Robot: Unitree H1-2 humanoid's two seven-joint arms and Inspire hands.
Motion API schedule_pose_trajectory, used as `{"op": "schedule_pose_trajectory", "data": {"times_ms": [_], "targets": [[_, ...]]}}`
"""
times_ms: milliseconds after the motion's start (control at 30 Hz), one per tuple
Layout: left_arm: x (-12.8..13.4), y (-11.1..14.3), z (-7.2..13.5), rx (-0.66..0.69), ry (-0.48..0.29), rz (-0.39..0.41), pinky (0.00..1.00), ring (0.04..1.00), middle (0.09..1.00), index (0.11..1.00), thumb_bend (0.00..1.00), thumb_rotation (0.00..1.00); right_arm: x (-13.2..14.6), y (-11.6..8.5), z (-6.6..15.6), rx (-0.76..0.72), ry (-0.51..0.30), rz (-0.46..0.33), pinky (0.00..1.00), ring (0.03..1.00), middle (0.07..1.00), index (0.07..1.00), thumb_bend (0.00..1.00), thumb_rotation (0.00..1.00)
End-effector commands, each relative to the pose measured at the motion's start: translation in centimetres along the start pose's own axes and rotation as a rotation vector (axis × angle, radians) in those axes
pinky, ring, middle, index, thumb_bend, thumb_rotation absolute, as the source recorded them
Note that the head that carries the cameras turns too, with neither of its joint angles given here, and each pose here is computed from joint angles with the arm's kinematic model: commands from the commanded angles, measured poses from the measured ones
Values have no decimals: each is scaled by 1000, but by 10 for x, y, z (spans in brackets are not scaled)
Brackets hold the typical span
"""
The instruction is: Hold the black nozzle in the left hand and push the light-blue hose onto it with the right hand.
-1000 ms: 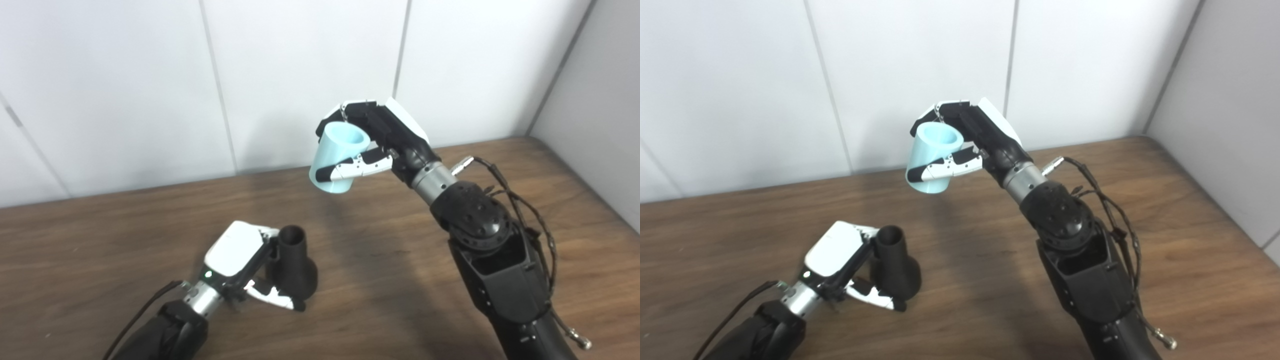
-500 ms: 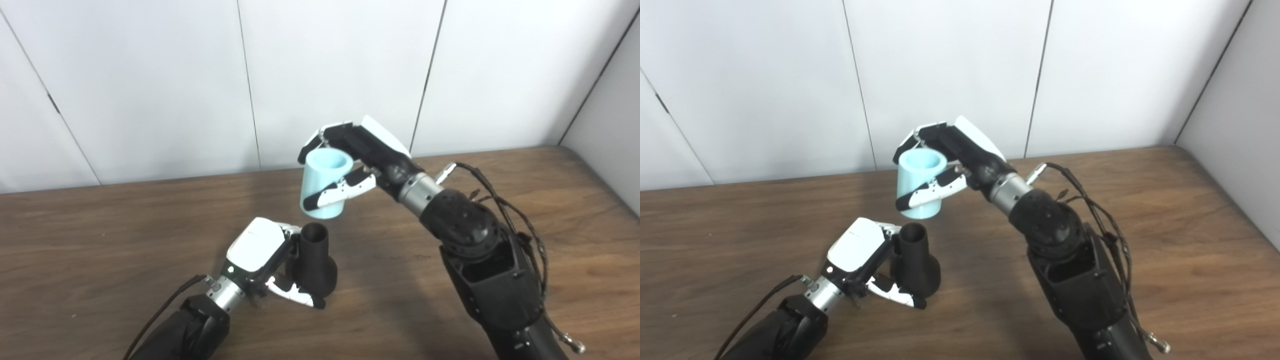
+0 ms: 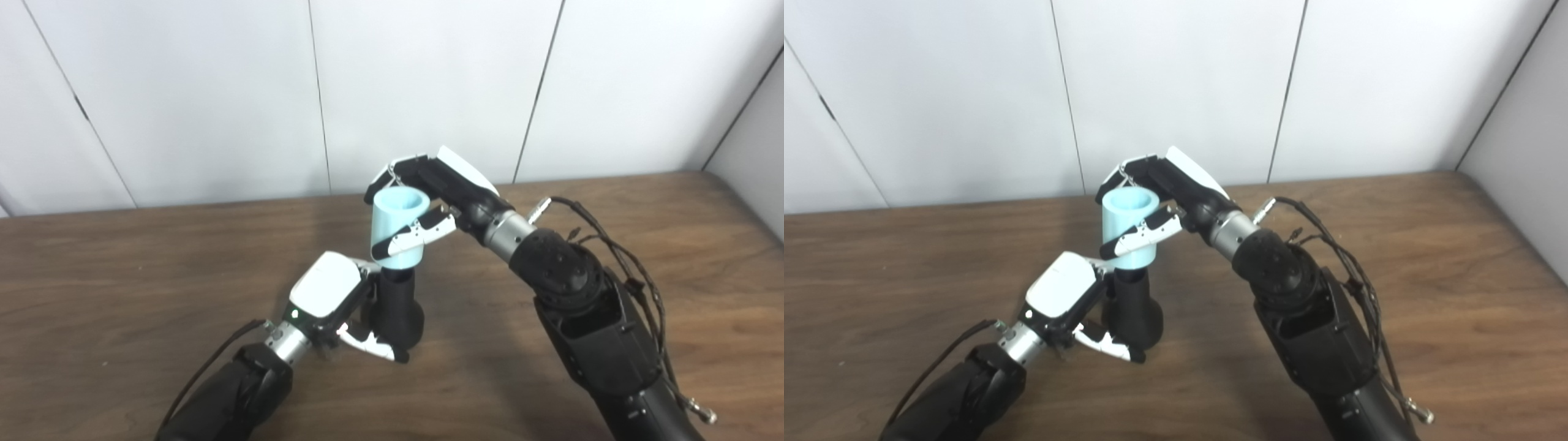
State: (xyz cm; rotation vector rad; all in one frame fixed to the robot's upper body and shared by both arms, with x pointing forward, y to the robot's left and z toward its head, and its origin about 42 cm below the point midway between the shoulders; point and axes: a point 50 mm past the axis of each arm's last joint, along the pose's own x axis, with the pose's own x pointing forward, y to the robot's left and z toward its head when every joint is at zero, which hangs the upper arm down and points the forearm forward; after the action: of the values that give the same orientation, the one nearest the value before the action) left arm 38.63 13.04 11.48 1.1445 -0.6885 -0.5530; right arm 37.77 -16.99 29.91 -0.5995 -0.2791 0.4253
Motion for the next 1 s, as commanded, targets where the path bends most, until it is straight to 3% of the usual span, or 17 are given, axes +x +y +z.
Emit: {"op": "schedule_pose_trajectory", "data": {"times_ms": [0, 500, 967], "targets": [[-38, -54, 13, -39, 67, -192, 346, 416, 452, 506, 505, 0, 3, -10, 12, -42, -72, -12, 271, 386, 455, 538, 514, 0], [-38, -52, 11, -33, 65, -194, 349, 422, 457, 506, 505, 0, -10, 2, 3, -111, -101, 53, 295, 393, 469, 526, 516, 0], [-39, -52, 10, -39, 72, -200, 345, 418, 457, 522, 503, 0, -16, 6, 4, -108, -109, 58, 298, 391, 470, 528, 516, 0]]}}
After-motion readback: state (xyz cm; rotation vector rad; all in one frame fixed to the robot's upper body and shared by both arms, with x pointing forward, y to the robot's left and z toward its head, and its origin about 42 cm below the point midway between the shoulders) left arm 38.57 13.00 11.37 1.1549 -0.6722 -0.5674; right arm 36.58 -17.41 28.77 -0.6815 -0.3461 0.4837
